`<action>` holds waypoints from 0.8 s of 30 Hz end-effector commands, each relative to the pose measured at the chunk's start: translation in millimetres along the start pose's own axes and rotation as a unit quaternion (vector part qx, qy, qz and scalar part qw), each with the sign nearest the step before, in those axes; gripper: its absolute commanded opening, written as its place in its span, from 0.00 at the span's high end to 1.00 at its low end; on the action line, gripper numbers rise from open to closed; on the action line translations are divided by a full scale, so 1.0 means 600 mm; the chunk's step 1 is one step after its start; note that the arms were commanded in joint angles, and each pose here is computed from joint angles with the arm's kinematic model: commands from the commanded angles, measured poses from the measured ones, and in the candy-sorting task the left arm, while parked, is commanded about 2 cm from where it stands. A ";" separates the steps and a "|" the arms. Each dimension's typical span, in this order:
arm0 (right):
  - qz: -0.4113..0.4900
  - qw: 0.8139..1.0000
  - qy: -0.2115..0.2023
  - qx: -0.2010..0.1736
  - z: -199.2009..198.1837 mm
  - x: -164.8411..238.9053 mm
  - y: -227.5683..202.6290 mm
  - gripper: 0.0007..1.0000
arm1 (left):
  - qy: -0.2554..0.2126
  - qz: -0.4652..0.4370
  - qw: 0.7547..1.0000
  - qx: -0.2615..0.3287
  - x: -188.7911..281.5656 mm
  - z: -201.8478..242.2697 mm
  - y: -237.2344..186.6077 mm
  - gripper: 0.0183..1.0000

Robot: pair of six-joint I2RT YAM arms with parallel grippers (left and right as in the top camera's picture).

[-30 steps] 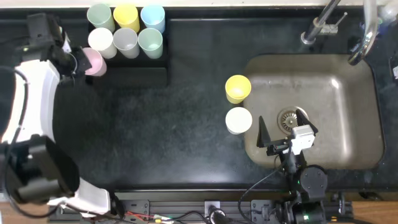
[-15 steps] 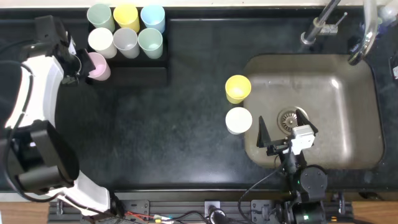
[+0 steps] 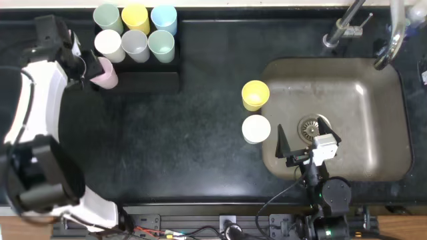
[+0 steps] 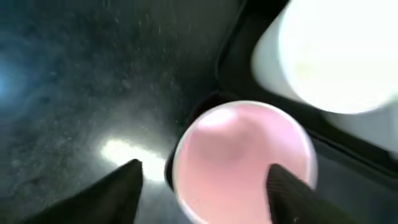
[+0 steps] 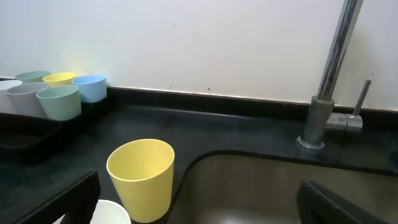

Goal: Store Cups

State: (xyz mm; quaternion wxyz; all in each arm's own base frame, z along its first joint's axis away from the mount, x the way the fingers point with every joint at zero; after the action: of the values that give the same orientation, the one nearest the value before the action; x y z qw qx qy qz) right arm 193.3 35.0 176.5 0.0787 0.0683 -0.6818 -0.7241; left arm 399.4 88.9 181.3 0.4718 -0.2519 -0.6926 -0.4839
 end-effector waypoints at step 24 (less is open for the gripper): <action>-0.001 1.000 -0.001 -0.002 -0.001 0.000 -0.005 0.00 | -0.198 0.035 0.954 -0.224 0.157 -0.509 -0.313 0.17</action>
State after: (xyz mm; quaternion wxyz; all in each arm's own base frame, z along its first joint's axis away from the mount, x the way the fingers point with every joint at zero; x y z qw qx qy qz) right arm 193.3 35.0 176.5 0.0788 0.0681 -0.6819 -0.7240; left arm 333.7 -256.4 211.8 0.2687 -0.4549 -0.6339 -0.5649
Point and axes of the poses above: each gripper's point midway between its finger pads, its own x axis back along the fingers, its own z axis along the line the jaws close on, y = z × x, the point moved 5 cm from there along x, back along the fingers, and after that the axes turned 2 degrees about -x, right-handed, at the moved point
